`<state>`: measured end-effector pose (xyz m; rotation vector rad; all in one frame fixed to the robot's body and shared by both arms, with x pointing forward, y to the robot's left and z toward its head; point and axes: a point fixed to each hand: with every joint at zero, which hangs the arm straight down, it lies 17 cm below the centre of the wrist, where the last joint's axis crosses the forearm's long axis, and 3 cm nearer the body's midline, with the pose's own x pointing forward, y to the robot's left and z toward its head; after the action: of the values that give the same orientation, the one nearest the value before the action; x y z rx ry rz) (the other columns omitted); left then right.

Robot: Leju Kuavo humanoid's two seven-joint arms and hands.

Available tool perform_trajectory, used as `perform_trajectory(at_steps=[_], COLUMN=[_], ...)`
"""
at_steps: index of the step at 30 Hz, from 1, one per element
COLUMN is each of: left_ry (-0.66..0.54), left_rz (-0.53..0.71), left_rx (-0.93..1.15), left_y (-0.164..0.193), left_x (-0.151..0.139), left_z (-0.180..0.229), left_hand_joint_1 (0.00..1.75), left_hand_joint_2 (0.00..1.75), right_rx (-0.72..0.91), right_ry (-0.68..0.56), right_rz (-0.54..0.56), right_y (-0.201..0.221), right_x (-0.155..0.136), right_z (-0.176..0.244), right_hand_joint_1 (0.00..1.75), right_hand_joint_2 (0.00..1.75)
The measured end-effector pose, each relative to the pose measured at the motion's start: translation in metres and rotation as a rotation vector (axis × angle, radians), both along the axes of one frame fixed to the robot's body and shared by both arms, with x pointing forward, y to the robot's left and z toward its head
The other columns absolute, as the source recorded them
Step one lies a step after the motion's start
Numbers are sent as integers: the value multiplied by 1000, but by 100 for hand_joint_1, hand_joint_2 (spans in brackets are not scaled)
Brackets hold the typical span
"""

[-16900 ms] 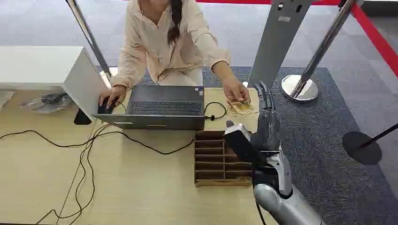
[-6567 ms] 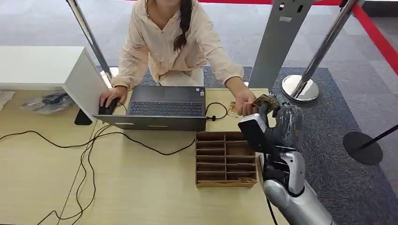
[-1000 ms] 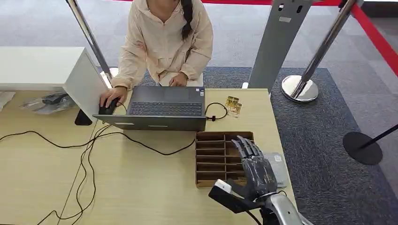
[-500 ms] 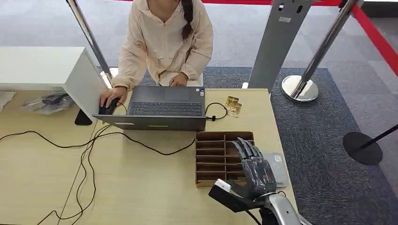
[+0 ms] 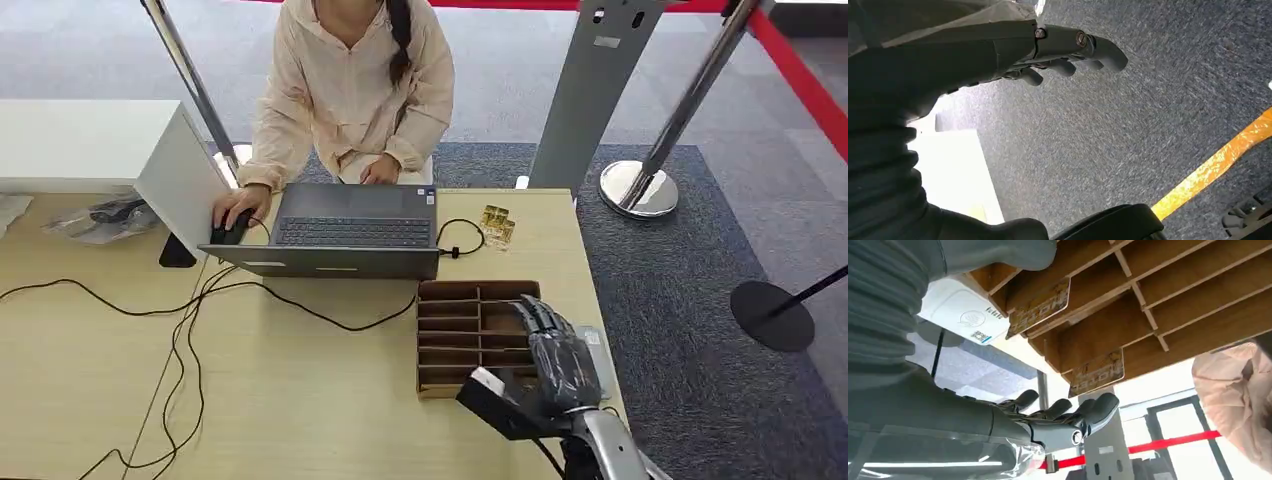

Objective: Pass the card to the sensor for recognition and then transmit it.

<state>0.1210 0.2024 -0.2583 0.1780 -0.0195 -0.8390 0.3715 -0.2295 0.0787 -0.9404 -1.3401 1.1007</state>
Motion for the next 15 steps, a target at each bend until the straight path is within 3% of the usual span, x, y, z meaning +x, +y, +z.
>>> perform_trajectory(at_steps=[15], left_ry=[-2], left_rz=[0], left_rx=[1], left_y=[0], left_x=[0], left_z=[0], left_hand_joint_1=[0], left_hand_joint_2=[175], right_rx=[-3], right_ry=[2], right_rz=[-52], right_y=[-19], right_x=[6], right_z=[-8], right_hand_joint_1=[35], right_hand_joint_2=[175])
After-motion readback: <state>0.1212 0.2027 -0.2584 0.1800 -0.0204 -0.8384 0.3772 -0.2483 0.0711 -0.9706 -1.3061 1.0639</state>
